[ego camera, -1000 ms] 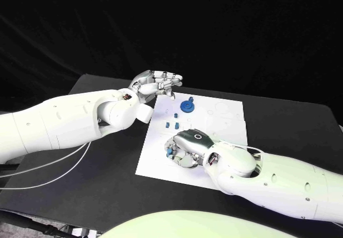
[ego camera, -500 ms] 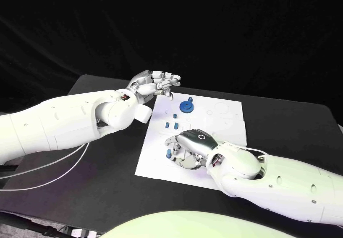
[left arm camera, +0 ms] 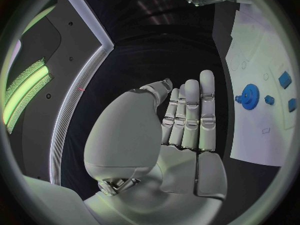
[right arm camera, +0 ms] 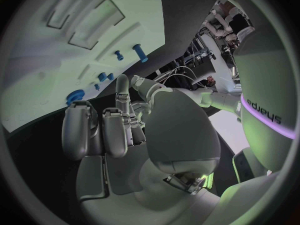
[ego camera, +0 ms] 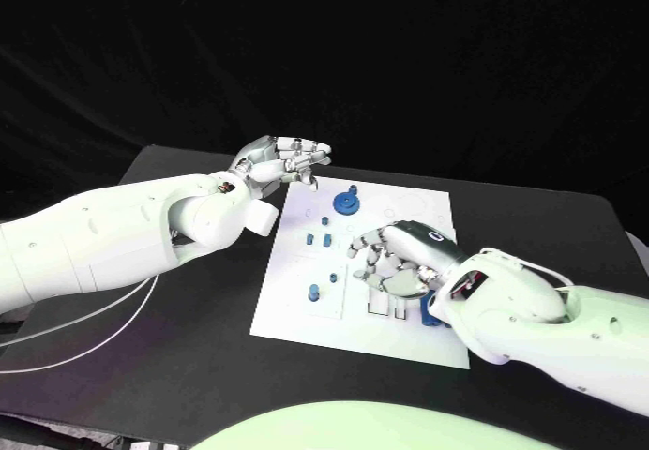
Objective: Assemble the parts on the task board
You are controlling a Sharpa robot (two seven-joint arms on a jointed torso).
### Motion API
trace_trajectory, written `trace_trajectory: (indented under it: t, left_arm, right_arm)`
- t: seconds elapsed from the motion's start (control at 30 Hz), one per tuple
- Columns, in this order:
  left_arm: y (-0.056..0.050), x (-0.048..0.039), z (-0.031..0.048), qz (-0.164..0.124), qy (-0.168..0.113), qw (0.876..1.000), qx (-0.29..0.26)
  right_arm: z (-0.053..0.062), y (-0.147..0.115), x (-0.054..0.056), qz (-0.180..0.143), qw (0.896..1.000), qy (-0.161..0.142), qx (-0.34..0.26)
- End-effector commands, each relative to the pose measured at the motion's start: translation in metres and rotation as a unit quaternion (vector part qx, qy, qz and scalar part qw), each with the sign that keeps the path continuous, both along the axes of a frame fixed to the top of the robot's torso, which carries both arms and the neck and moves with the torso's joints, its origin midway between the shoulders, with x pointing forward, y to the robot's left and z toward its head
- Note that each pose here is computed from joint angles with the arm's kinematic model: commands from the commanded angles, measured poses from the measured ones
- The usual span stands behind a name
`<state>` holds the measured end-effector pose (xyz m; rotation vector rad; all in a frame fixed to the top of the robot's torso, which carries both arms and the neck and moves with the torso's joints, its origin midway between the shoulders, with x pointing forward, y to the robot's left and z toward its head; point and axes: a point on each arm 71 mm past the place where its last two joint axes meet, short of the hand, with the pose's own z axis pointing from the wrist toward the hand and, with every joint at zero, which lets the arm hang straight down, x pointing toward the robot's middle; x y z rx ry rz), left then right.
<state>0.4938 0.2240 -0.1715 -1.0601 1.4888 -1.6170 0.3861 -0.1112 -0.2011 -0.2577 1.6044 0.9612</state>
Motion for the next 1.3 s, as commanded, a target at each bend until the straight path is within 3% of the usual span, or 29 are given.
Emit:
trace_trajectory:
  t: [0.03, 0.13, 0.27, 0.43, 0.63, 0.9, 1.3]
  left_arm:
    - [0.001, -0.0013, 0.0002, -0.007, -0.003, 1.000, -0.004]
    - [0.003, -0.0017, -0.0004, -0.006, -0.003, 1.000, -0.003]
    - [0.005, -0.0019, -0.0010, -0.005, -0.003, 1.000, -0.002]
    - [0.004, -0.0023, -0.0012, -0.005, -0.003, 1.000, -0.002]
    - [0.004, -0.0022, -0.0014, -0.005, -0.003, 1.000, -0.003]
    - [0.003, -0.0026, -0.0012, -0.008, -0.004, 1.000, -0.004]
    - [0.004, -0.0033, -0.0010, -0.008, -0.004, 1.000, -0.004]
  right_arm:
    - [0.001, -0.024, 0.005, -0.019, 0.990, 0.130, 0.050]
    - [0.000, -0.052, 0.008, -0.052, 0.983, 0.171, 0.048]
    - [-0.002, -0.087, 0.005, -0.101, 0.973, 0.203, 0.040]
    - [-0.007, -0.119, -0.005, -0.166, 0.965, 0.201, 0.009]
    - [-0.020, -0.133, -0.022, -0.220, 0.956, 0.192, -0.034]
    - [-0.033, -0.129, -0.027, -0.256, 0.949, 0.180, -0.048]
    - [-0.047, -0.116, -0.025, -0.258, 0.948, 0.174, -0.067]
